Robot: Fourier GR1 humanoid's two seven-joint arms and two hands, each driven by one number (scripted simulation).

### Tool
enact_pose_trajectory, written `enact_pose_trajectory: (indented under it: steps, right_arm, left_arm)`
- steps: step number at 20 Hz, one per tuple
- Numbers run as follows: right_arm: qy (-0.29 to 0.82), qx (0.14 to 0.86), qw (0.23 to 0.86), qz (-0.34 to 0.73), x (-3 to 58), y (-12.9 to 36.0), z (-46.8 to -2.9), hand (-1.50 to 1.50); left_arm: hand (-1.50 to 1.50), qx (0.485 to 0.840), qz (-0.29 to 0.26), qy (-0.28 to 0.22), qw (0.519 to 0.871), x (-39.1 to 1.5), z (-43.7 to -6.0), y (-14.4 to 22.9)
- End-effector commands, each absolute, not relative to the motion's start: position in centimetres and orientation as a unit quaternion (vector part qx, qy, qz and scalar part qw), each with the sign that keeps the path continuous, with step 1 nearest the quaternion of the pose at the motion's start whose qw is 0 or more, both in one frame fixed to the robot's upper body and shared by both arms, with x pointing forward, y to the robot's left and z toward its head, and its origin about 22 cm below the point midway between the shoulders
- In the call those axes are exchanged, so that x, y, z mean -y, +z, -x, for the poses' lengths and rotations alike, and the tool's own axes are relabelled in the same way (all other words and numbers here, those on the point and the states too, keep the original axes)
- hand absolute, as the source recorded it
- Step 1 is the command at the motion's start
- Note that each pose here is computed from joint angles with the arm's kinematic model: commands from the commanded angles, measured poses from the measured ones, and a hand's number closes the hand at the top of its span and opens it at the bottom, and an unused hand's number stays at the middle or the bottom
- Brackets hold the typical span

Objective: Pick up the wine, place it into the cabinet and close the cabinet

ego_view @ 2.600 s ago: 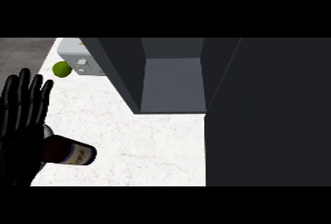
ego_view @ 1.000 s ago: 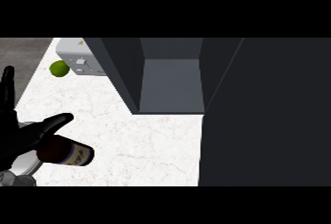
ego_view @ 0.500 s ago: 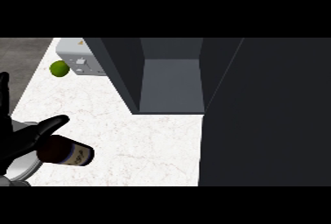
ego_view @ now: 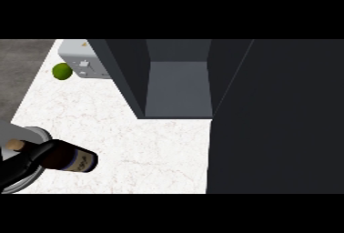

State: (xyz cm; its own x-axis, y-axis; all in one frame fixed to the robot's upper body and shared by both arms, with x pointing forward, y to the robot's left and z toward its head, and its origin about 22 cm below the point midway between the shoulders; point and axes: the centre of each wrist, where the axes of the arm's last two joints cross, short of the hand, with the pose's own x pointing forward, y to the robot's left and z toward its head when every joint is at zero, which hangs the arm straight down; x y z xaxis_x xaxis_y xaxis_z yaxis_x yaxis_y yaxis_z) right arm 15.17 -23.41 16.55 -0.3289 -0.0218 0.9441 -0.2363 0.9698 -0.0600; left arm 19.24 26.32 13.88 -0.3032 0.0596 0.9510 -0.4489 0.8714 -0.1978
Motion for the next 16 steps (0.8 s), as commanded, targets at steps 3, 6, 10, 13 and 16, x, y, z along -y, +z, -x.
enact_pose_trajectory:
  steps: [3, 6, 10, 13, 16]
  right_arm:
    - [0.086, 0.818, 0.562, -0.091, 22.3, 17.6, -13.5, -1.50]
    - [0.091, 0.812, 0.570, -0.084, 23.7, 16.9, -14.5, -1.50]
    - [0.082, 0.815, 0.565, -0.098, 23.1, 17.7, -13.8, -1.50]
    - [0.090, 0.810, 0.572, -0.091, 23.4, 17.1, -14.6, -1.50]
    - [0.086, 0.810, 0.572, -0.094, 22.2, 18.0, -14.7, -1.50]
  left_arm:
    - [-1.50, 0.762, -0.146, 0.234, 0.587, -27.3, -18.6, 12.1]
    - [-1.50, 0.764, -0.145, 0.218, 0.590, -28.1, -17.1, 11.3]
    - [-1.50, 0.749, -0.153, 0.222, 0.605, -28.6, -14.9, 10.9]
    - [-1.50, 0.745, -0.160, 0.232, 0.605, -31.6, -14.4, 9.8]
    - [-1.50, 0.741, -0.159, 0.235, 0.609, -31.0, -15.7, 8.4]
